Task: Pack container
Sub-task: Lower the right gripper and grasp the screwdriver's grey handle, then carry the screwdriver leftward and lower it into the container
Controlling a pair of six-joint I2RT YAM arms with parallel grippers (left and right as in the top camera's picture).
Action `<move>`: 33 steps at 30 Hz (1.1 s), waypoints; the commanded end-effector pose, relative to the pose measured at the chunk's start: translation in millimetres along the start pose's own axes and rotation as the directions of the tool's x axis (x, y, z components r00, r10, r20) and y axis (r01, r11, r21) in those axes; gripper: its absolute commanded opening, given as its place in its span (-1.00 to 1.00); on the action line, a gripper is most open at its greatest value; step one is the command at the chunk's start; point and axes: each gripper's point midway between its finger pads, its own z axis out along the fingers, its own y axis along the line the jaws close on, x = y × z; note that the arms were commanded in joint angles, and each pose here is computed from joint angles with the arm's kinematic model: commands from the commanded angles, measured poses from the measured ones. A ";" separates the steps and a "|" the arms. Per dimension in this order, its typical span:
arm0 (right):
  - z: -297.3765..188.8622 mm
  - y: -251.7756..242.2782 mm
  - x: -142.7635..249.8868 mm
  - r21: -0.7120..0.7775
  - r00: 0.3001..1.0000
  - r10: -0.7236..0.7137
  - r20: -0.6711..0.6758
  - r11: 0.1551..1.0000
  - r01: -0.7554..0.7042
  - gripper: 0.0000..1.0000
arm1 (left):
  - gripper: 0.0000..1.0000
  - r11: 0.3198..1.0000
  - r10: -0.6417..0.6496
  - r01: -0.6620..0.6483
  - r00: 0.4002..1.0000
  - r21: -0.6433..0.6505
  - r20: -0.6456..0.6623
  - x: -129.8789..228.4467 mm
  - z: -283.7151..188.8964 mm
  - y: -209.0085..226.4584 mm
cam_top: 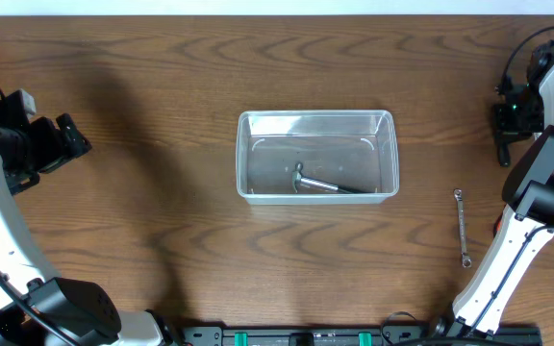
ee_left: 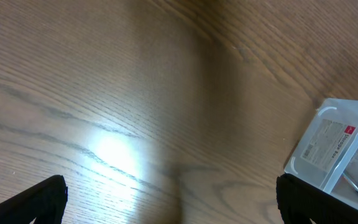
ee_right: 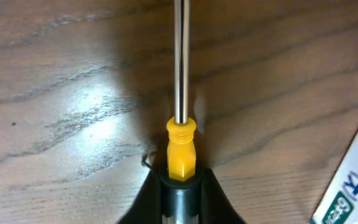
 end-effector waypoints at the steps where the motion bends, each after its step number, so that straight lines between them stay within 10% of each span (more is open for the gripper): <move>1: -4.1 10.7 -10.1 -0.019 1.000 -0.011 0.025 1.000 0.012 -0.97 | 0.96 1.000 0.009 -0.009 1.000 0.009 -0.002 0.4 -0.1 -0.3; 12: -137.5 84.1 -51.6 -0.075 0.930 -0.203 0.307 0.969 0.237 -0.97 | 0.96 1.000 0.009 -0.009 1.000 0.009 -0.002 0.4 -0.1 -0.3; 22: -276.6 243.0 -6.7 0.099 0.563 -0.649 0.511 0.695 0.712 -0.98 | 0.97 1.000 0.009 -0.009 1.000 0.009 -0.002 0.4 -0.1 -0.3; 33: -267.6 374.9 69.8 0.124 0.249 -0.878 0.410 0.324 0.938 -0.98 | 0.96 1.000 0.009 -0.009 1.000 0.009 -0.002 0.4 -0.1 -0.3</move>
